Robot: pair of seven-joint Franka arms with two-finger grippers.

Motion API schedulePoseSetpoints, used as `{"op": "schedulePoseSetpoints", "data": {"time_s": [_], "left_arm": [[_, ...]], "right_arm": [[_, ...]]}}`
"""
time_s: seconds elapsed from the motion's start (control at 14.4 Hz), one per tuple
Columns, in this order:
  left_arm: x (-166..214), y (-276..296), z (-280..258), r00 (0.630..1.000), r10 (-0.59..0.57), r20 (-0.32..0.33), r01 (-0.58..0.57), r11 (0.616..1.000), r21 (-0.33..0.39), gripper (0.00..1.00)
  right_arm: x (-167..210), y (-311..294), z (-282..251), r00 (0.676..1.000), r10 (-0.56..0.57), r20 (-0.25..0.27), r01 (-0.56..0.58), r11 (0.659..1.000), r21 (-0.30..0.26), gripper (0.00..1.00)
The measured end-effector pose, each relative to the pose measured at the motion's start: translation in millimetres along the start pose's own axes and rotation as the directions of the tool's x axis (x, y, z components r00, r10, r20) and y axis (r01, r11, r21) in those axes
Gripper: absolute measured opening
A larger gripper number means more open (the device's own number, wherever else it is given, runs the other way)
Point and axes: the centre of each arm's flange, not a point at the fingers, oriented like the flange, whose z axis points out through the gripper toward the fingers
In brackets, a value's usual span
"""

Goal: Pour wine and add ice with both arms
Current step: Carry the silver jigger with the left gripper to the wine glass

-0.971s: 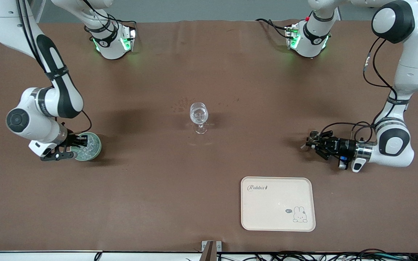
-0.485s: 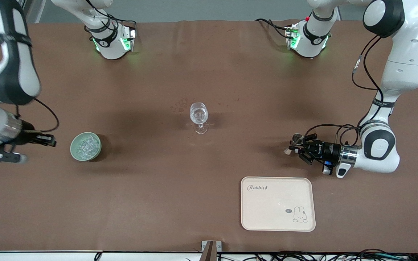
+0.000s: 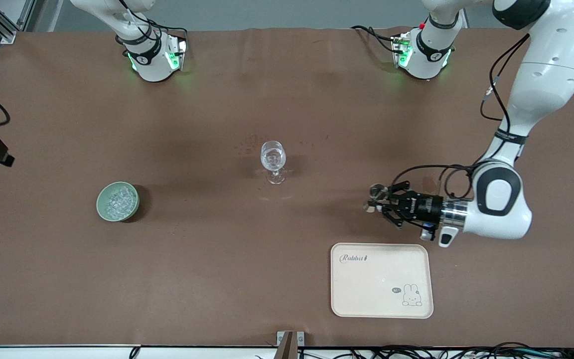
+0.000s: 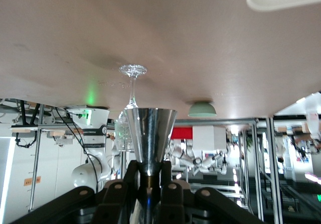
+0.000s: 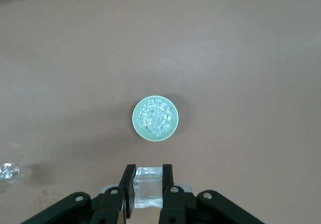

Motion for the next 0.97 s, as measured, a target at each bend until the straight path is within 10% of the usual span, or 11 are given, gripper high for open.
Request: {"op": "schedulePoseSetpoints", "data": {"time_s": [0.97], "left_arm": [[-159.5,-7.5,153.6,0.940,-0.155,-0.305,0.183,0.981,0.067,0.21]], "right_arm": [[-13.2,1.3,-8.6,1.000,-0.019,0.016,0.019,1.000,0.001,0.25]]}}
